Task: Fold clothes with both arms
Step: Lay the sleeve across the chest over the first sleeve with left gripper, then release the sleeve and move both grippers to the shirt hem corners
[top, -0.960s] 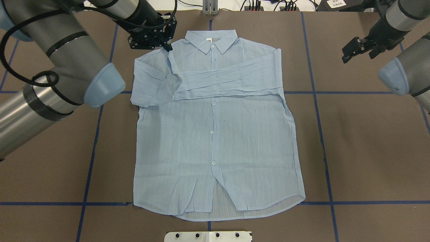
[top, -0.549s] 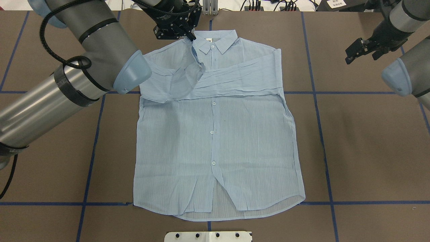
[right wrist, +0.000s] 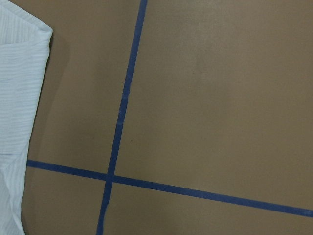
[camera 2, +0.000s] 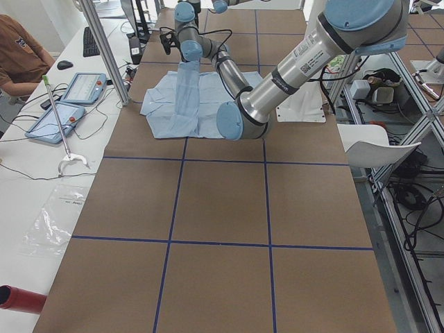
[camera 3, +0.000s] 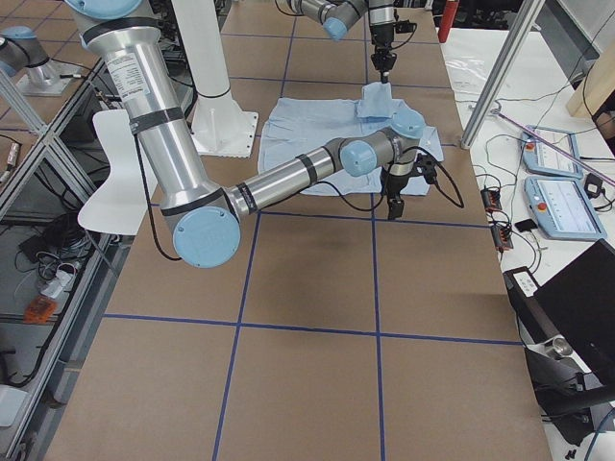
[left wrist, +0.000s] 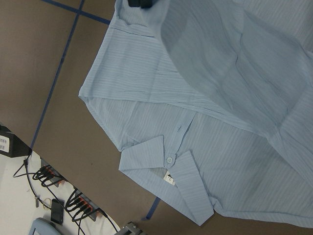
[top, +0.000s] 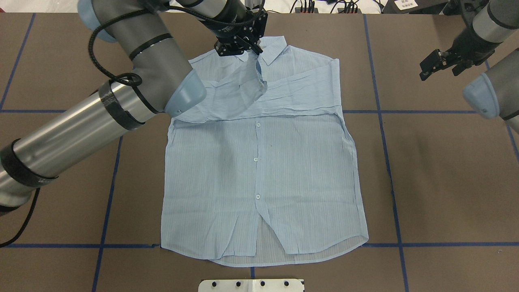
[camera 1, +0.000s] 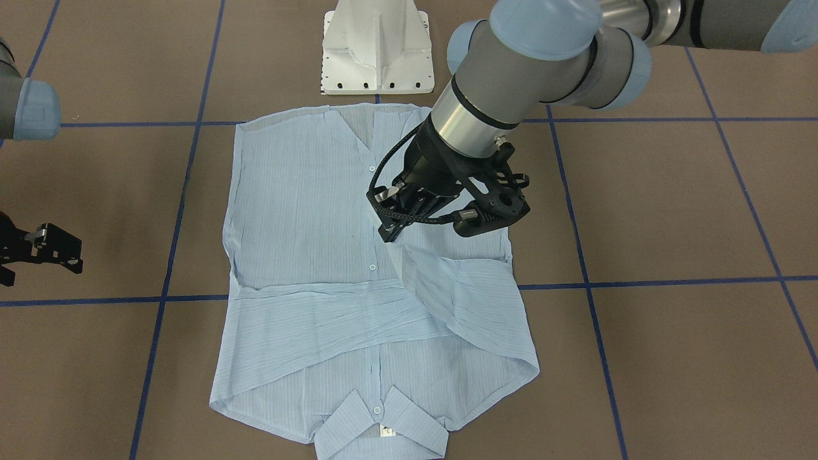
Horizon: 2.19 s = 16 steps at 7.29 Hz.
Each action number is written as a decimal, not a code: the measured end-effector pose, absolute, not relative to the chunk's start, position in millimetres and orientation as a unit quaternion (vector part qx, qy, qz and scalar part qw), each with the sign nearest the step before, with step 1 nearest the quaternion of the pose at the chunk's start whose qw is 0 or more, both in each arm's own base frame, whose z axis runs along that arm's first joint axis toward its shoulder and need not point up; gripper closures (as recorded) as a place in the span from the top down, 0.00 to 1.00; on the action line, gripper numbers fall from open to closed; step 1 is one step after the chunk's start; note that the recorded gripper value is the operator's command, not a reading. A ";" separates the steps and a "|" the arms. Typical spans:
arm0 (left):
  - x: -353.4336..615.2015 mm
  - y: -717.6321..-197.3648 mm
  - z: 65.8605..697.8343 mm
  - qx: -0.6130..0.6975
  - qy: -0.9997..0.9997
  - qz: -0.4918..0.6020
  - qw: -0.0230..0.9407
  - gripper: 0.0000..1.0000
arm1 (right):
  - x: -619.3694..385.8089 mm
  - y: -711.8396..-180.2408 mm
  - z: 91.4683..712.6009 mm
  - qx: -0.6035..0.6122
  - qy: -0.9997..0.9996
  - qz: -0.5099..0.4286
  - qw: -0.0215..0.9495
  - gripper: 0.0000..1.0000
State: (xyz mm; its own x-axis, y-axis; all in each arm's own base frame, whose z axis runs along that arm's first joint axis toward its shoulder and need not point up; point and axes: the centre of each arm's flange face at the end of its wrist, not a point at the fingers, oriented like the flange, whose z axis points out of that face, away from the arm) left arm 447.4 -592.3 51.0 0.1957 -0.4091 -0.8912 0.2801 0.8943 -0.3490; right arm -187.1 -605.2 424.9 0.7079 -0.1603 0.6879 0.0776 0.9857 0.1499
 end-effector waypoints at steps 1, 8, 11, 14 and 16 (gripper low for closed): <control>471.2 -592.0 50.6 -0.062 0.597 -0.226 0.767 0.00 | -186.8 -604.7 426.2 0.054 -0.376 -0.064 0.923 1.00; 629.0 -554.5 86.4 -0.029 0.625 -0.260 0.736 0.89 | -189.8 -602.9 425.2 0.050 -0.383 -0.063 0.920 1.00; 638.6 -539.8 76.8 -0.007 0.665 -0.254 0.702 1.00 | -191.1 -598.8 418.0 0.051 -0.402 -0.069 0.912 1.00; 587.8 -523.9 140.9 -0.006 0.648 -0.223 0.728 1.00 | -231.6 -550.9 379.7 0.058 -0.426 -0.045 0.902 1.00; 505.5 -470.7 157.6 0.000 0.604 -0.198 0.772 1.00 | -291.0 -479.6 345.3 0.051 -0.429 -0.027 0.902 1.00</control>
